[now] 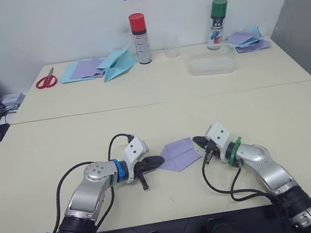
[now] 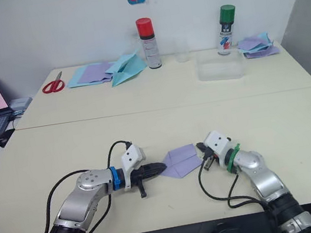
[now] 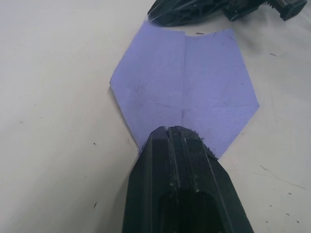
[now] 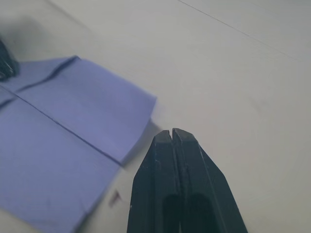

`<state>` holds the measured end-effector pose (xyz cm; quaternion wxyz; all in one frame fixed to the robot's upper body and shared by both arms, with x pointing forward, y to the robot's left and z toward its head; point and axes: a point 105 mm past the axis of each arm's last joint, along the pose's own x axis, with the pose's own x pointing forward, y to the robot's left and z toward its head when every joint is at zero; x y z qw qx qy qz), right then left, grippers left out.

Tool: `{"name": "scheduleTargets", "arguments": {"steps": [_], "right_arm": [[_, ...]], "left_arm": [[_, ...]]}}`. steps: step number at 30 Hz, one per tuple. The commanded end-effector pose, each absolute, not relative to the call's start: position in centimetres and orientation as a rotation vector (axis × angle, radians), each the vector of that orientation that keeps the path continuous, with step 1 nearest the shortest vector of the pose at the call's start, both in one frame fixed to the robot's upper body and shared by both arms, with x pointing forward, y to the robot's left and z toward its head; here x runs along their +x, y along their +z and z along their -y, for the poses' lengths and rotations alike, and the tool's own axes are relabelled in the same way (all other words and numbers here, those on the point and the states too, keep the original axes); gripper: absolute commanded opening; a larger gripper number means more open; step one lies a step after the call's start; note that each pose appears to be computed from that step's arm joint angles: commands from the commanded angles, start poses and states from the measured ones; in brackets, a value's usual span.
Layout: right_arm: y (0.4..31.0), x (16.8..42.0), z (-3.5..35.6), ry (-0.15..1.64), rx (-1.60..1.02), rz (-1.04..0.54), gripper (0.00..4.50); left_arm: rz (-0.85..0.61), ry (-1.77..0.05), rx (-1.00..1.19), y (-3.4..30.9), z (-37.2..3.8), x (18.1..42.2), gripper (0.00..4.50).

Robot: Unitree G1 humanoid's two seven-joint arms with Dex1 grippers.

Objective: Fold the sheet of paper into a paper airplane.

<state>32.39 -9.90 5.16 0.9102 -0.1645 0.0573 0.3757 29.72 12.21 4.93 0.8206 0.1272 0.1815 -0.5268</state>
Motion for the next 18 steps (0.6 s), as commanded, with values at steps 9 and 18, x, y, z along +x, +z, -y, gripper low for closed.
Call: {"name": "scheduleTargets", "arguments": {"steps": [9, 18], "right_arm": [[9.5, 30.1, 5.6, 0.989, -0.326, 0.162, 0.03], [5.5, 31.8, 4.1, 0.955, -0.387, -0.073, 0.03]], "left_arm": [[-0.546, -1.053, 0.284, 1.3, -14.3, 28.5, 0.0], [-0.54, -1.06, 0.297, 1.7, -14.3, 28.8, 0.0]]}}
